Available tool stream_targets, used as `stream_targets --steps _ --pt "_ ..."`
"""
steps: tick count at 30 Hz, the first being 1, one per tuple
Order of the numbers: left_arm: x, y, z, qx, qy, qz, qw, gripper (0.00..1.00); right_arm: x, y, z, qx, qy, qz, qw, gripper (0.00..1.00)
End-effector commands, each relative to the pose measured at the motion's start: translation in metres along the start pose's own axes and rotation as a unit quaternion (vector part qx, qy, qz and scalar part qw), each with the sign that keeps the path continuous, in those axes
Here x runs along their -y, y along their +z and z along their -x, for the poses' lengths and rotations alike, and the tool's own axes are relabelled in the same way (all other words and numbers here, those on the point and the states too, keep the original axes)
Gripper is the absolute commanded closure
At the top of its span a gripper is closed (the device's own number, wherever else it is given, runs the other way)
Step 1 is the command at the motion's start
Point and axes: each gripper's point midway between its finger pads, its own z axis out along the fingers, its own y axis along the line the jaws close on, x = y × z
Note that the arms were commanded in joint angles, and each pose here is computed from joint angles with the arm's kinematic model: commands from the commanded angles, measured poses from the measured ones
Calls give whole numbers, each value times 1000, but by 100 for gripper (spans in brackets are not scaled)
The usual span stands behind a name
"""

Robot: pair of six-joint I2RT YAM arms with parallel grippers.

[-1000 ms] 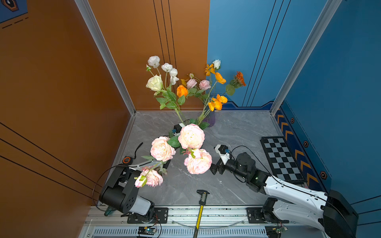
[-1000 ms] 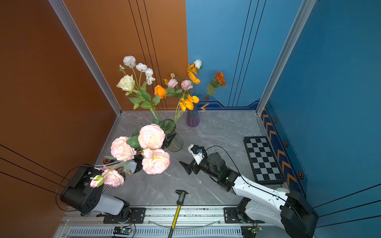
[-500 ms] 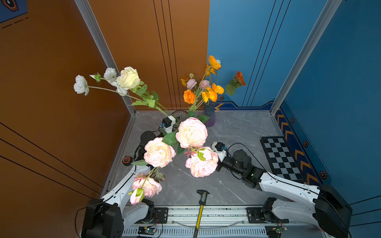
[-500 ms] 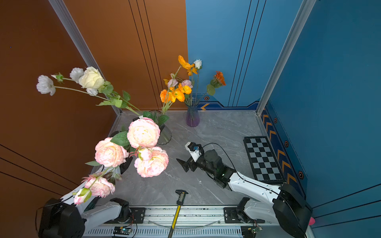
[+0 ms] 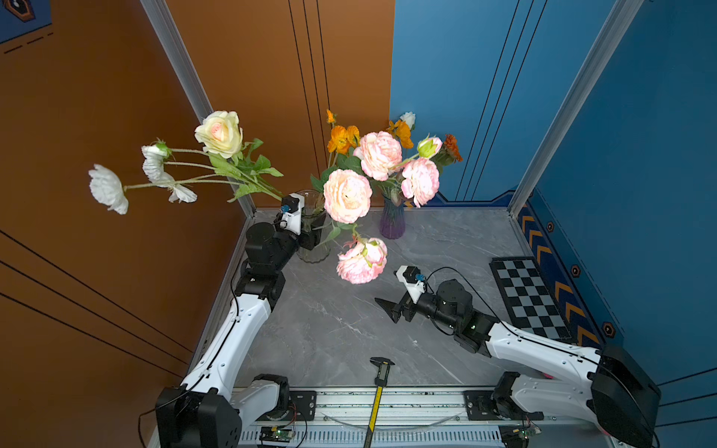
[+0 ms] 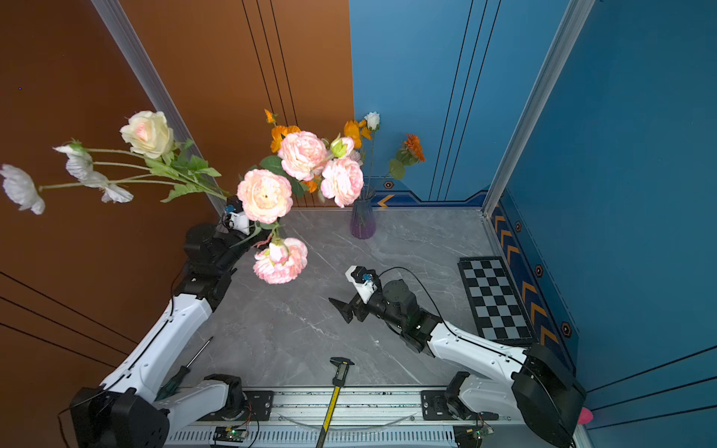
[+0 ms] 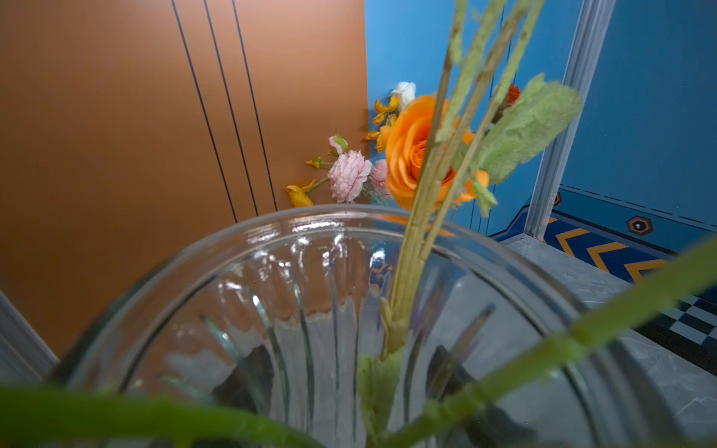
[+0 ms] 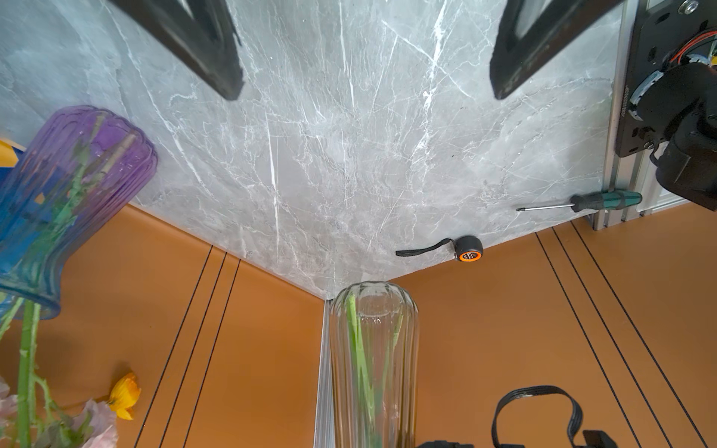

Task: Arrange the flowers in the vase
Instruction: 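Lift the clear vase and carry it toward the far wall with the left gripper, then lower the clear vase onto the table near the far wall with the left gripper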

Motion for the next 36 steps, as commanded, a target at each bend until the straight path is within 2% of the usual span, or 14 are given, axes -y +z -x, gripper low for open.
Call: stream_targets --steps 1,7,15,23,28,31,36 --pt "-17 -13 98 141 1 25 990 75 1 -3 13 25 -3 1 1000 0" --pt "-46 3 113 158 -11 56 986 75 3 -8 11 25 -2 -7 1000 0" --pt "-71 40 75 129 -2 94 987 75 0 -13 11 23 2 0 1000 0" --pt "-106 65 51 113 -1 178 978 75 -5 -12 13 18 10 12 1000 0" --pt "-110 87 36 112 14 175 978 75 -9 -12 9 12 11 18 1000 0" --pt "-106 95 24 141 27 158 977 75 -13 -13 7 11 13 18 1000 0" --pt "-114 107 -5 137 31 166 976 75 -18 -17 8 7 11 20 1000 0"
